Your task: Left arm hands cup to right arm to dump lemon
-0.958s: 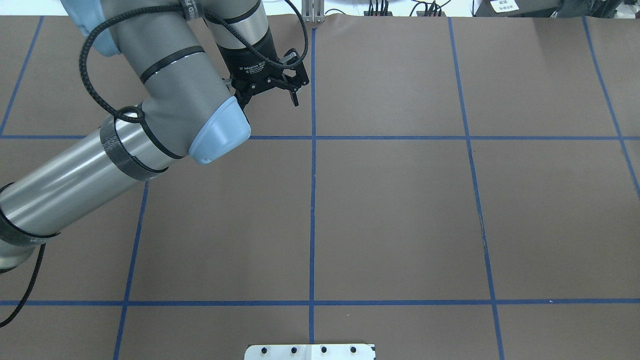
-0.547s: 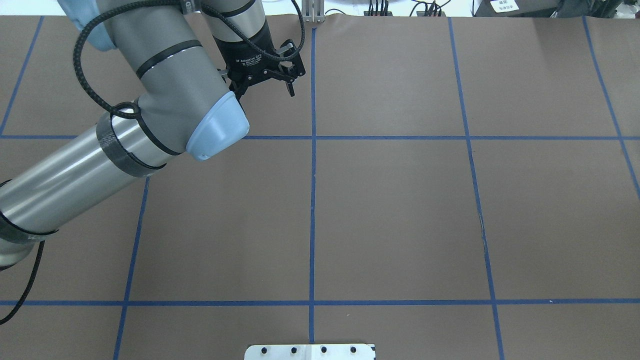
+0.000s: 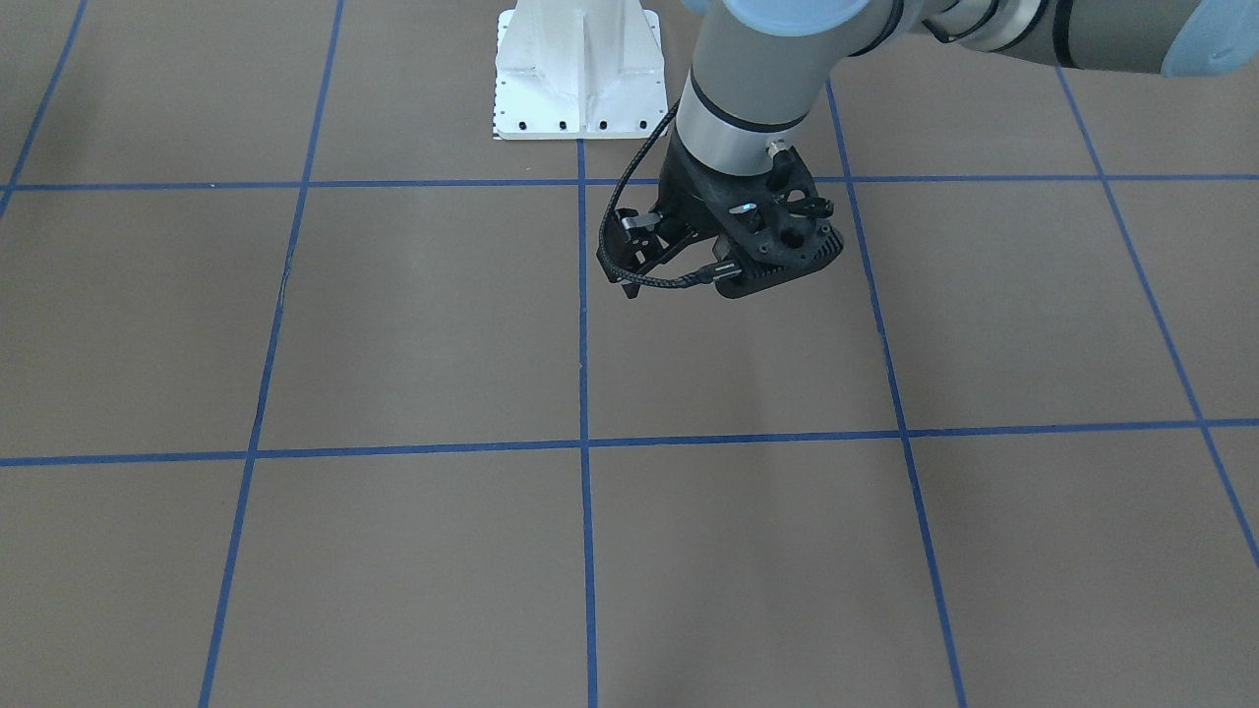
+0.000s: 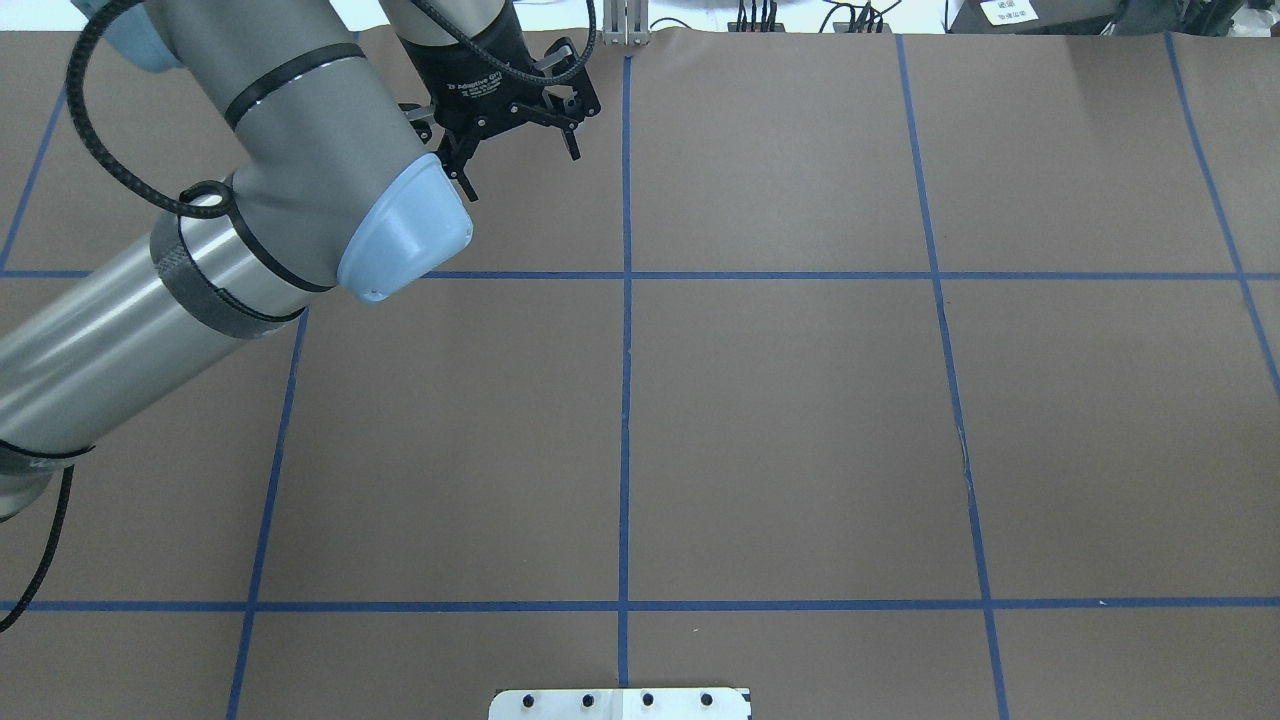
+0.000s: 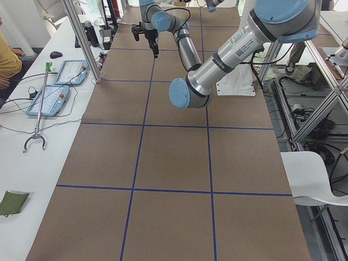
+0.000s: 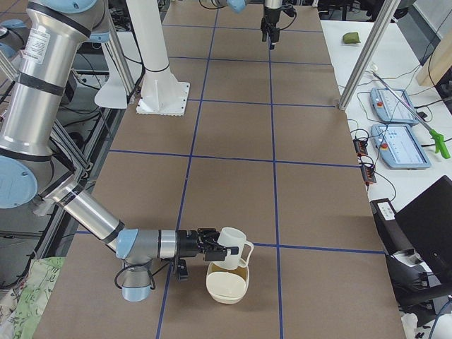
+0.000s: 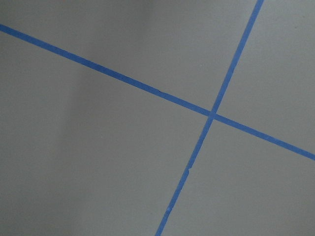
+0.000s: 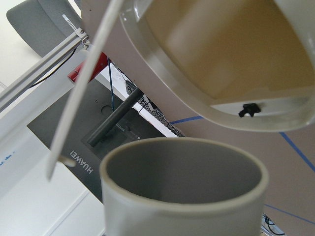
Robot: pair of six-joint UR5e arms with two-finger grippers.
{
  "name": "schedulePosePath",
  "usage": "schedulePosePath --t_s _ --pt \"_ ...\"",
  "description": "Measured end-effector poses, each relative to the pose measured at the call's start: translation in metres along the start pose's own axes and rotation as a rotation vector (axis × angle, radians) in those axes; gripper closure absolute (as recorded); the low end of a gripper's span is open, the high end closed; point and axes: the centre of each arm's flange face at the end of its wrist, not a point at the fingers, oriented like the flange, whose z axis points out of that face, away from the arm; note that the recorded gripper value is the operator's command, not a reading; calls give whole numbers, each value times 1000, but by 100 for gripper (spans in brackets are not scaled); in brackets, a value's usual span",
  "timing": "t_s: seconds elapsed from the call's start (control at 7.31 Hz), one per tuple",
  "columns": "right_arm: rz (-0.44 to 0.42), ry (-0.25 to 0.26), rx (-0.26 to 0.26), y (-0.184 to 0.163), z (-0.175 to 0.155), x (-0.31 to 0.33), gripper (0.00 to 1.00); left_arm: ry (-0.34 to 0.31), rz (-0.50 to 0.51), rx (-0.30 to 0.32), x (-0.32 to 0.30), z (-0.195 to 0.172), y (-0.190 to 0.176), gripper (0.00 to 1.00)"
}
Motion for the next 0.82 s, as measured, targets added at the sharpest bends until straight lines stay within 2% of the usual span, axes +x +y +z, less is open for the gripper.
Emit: schedulePosePath --t_s 0.27,0.41,0.55,0.82 --pt "11 30 -37 20 9 1 78 4 1 6 -1 -4 -4 0" --pt "-47 34 -47 43 27 3 78 3 16 11 -4 -6 -8 0" --pt "-170 39 -53 68 48 5 78 -3 40 16 -10 -7 -17 0" --pt "-504 81 -69 105 99 24 77 -29 85 17 -29 1 -32 0"
